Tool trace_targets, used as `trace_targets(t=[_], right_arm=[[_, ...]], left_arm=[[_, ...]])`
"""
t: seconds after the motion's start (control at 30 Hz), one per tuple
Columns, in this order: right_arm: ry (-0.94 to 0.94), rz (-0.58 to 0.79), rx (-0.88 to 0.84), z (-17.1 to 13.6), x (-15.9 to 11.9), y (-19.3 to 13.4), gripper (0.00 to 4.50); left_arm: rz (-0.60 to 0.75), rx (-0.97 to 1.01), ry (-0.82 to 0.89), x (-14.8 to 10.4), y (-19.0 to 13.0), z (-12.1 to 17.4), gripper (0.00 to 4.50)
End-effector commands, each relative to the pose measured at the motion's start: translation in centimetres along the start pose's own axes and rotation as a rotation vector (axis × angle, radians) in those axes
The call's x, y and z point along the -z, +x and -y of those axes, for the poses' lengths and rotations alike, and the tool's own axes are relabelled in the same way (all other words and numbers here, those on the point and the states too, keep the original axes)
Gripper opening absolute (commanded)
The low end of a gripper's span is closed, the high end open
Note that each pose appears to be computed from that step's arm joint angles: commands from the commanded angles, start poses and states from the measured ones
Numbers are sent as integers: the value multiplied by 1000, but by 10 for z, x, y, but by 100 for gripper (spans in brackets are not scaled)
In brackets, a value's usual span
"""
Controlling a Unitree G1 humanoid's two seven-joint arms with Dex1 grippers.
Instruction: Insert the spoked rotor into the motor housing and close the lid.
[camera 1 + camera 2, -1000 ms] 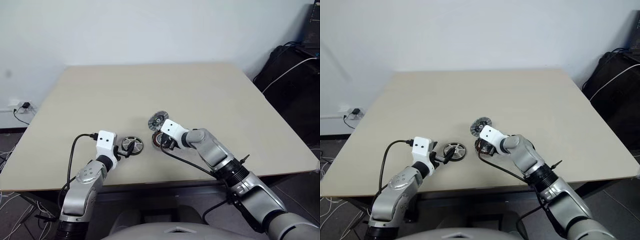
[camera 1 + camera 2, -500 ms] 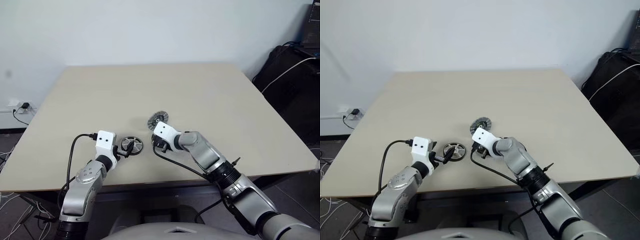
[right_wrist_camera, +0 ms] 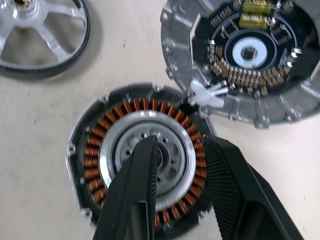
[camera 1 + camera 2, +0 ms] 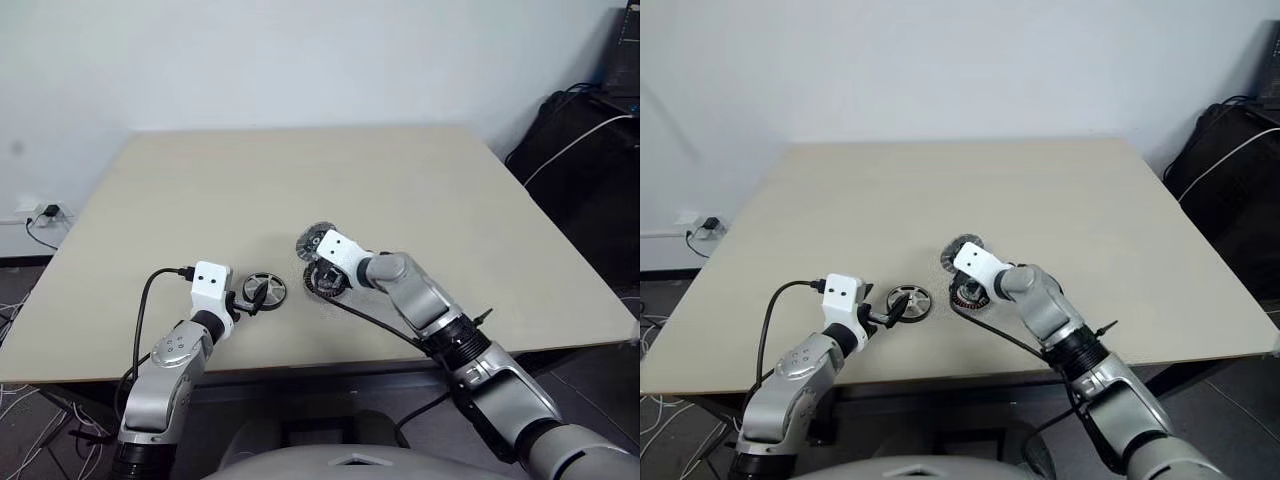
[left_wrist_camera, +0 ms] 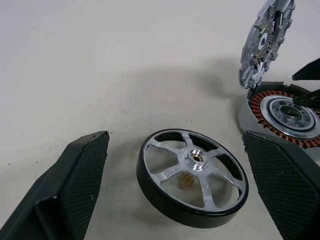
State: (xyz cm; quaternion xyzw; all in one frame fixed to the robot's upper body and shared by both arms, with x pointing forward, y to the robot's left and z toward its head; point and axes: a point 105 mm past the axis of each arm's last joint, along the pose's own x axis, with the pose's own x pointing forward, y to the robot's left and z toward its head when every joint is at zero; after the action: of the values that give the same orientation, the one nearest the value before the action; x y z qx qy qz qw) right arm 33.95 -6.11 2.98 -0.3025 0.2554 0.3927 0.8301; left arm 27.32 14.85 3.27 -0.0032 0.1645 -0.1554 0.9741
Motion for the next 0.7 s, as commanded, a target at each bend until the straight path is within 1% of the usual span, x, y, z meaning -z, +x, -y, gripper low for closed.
trace_targets(t=[0.03,0.37,0.7], right_arm=[[-29,24,-12,-3,-8,-4,154],[-16,-15,-28,-13,3,4,154],[8,8,4,-12,-6,15,154]], left_arm=[[58,0,17,-15,0,1,450],[59,0,17,-15,-1,1,450],[57,1,18,-15,-2,0,450]])
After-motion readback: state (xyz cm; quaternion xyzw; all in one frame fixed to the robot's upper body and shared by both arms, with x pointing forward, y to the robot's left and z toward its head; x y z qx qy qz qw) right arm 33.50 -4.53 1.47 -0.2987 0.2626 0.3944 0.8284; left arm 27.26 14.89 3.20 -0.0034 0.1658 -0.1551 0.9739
